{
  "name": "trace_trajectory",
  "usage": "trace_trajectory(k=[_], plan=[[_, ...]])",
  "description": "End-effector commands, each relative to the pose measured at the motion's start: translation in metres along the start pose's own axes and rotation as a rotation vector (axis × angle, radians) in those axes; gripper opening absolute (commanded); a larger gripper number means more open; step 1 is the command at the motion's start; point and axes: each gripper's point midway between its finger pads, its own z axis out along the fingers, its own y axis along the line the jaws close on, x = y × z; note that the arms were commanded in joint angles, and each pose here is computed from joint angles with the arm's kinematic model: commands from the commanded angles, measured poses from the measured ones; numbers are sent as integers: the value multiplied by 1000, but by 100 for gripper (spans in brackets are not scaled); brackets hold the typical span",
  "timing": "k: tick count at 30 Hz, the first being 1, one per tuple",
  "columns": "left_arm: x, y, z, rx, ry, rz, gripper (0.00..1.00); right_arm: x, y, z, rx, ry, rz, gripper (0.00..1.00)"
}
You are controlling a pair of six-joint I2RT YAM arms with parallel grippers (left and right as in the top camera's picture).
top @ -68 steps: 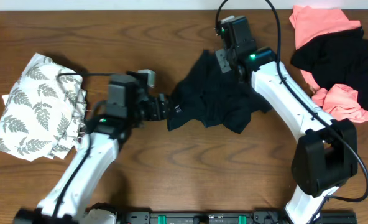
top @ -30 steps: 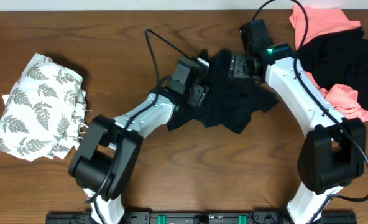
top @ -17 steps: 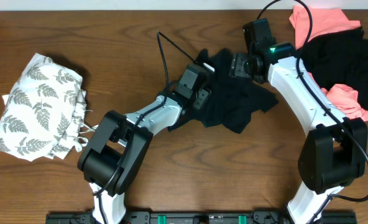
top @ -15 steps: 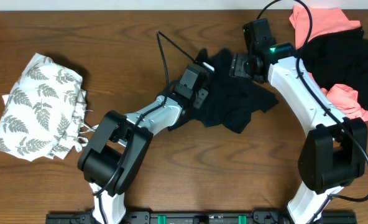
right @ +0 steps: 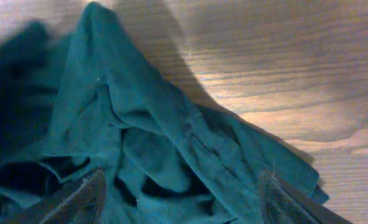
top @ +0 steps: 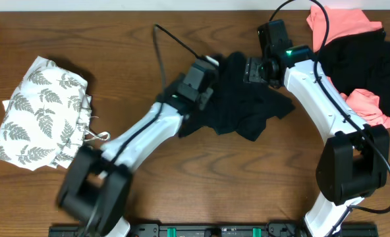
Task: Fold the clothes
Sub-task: 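Grasp the black garment with both grippers at opposite edges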
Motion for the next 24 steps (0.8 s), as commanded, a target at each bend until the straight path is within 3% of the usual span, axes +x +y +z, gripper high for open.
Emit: trace_trajectory(k=[1, 12, 20, 24], plan=[[-32, 36, -43, -67, -85, -55, 8, 0, -5, -1, 6, 9, -84, 76], [-19, 88, -96, -131, -58, -153, 8, 17, -24, 11, 30, 86, -144, 73], [0, 102, -92, -155, 13, -165, 7, 53, -10, 60, -67, 214, -254, 66], [1, 103, -92, -158, 15, -168, 7, 66, 20, 67, -208, 244, -332, 65]])
